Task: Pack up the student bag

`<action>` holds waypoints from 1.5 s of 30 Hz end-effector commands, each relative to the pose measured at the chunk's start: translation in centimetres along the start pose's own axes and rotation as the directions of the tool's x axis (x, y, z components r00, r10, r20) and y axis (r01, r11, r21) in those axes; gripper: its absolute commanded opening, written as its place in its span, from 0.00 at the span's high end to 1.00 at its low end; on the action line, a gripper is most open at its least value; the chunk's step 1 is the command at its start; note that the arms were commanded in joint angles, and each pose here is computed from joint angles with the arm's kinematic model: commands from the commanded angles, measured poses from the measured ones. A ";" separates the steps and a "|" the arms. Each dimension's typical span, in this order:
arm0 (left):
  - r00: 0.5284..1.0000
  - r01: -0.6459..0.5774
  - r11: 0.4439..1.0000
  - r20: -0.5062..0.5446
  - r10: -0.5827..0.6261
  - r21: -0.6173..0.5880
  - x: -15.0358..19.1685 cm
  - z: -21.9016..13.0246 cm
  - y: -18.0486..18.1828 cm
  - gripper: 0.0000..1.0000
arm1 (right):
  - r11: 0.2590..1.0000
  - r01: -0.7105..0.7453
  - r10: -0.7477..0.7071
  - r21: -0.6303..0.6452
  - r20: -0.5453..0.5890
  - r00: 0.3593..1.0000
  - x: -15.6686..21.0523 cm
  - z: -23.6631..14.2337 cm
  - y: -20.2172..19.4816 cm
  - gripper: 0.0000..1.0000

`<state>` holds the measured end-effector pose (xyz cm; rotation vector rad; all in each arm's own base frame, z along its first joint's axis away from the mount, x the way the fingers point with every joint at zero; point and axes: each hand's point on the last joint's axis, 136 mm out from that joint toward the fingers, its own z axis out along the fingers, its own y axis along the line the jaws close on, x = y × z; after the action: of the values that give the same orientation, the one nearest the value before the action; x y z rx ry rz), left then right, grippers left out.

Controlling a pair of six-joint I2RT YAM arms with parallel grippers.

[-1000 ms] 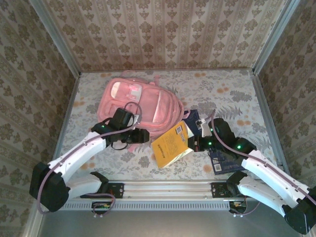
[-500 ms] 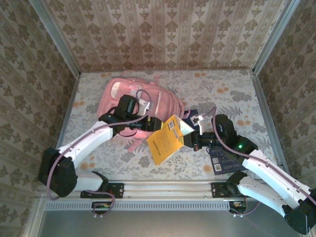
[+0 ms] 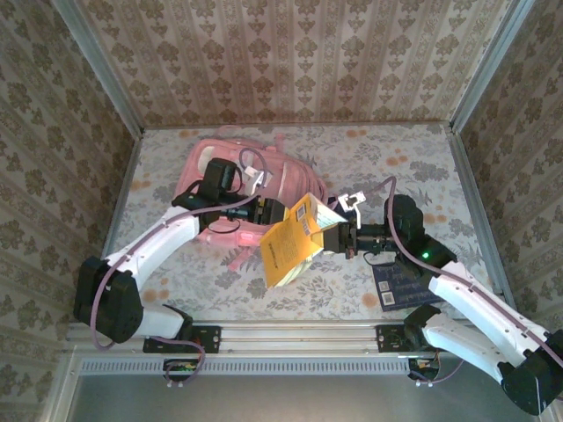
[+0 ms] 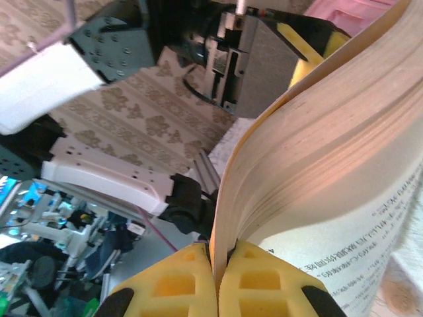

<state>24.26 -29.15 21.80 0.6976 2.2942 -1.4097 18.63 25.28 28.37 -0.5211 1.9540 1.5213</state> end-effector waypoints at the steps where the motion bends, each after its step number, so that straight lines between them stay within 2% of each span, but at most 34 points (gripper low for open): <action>1: 0.996 -0.089 0.979 0.025 0.086 0.185 -1.2 -1.1 -4.5 0.34 | 0.970 0.152 -0.132 -0.192 0.111 0.985 -4.0 -1.6 6.3 1.00; 4: 0.995 -0.099 0.946 0.025 0.096 0.309 -1.2 -1.9 -7.0 0.30 | 0.969 0.148 -0.121 -0.197 0.144 0.982 -5.1 -2.1 6.6 1.00; 10: 0.991 -0.131 0.943 0.003 0.136 0.306 -0.8 -3.4 -8.6 0.23 | 0.961 0.141 -0.105 -0.238 0.159 0.982 -6.7 -2.5 8.1 1.00; 12: 0.990 -0.137 0.942 0.005 0.142 0.307 -1.0 -3.6 -8.9 0.00 | 0.956 0.143 -0.103 -0.256 0.161 0.981 -7.1 -2.6 8.8 1.00; 17: 0.987 -0.161 0.926 0.043 0.156 0.340 -2.1 -4.3 -9.9 0.00 | 0.941 0.157 -0.110 -0.301 0.167 0.980 -7.9 -3.2 10.7 1.00; 25: 0.966 -0.259 0.860 0.108 0.235 0.440 -2.1 -6.3 -13.6 0.00 | 0.928 0.193 -0.135 -0.319 0.193 0.972 -8.8 -4.0 12.5 1.00; 30: 0.970 -0.241 0.907 0.107 0.218 0.345 -2.2 -5.9 -11.3 0.00 | 0.914 0.176 -0.113 -0.366 0.188 0.976 -9.0 -3.9 13.1 1.00; 33: 0.965 -0.254 0.901 0.159 0.210 0.352 -3.7 -7.2 -10.7 0.00 | 0.903 0.183 -0.122 -0.390 0.176 0.977 -8.7 -4.2 13.8 1.00; 37: 0.962 -0.273 0.857 0.148 0.231 0.437 -3.9 -7.3 -12.3 0.00 | 0.908 0.210 -0.153 -0.362 0.180 0.972 -8.6 -4.5 14.1 1.00; 41: 0.956 -0.285 0.812 0.090 0.279 0.509 -1.9 -5.9 -14.5 0.00 | 0.912 0.219 -0.166 -0.345 0.177 0.970 -8.9 -4.3 13.9 1.00; 45: 0.956 -0.277 0.802 0.069 0.284 0.530 -1.4 -5.7 -15.2 0.01 | 0.932 0.235 -0.189 -0.277 0.184 0.965 -9.2 -3.8 12.4 1.00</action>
<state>17.19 -30.17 35.07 1.0924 1.7544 -1.8774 16.99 25.12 41.39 -0.6340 1.6348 1.7855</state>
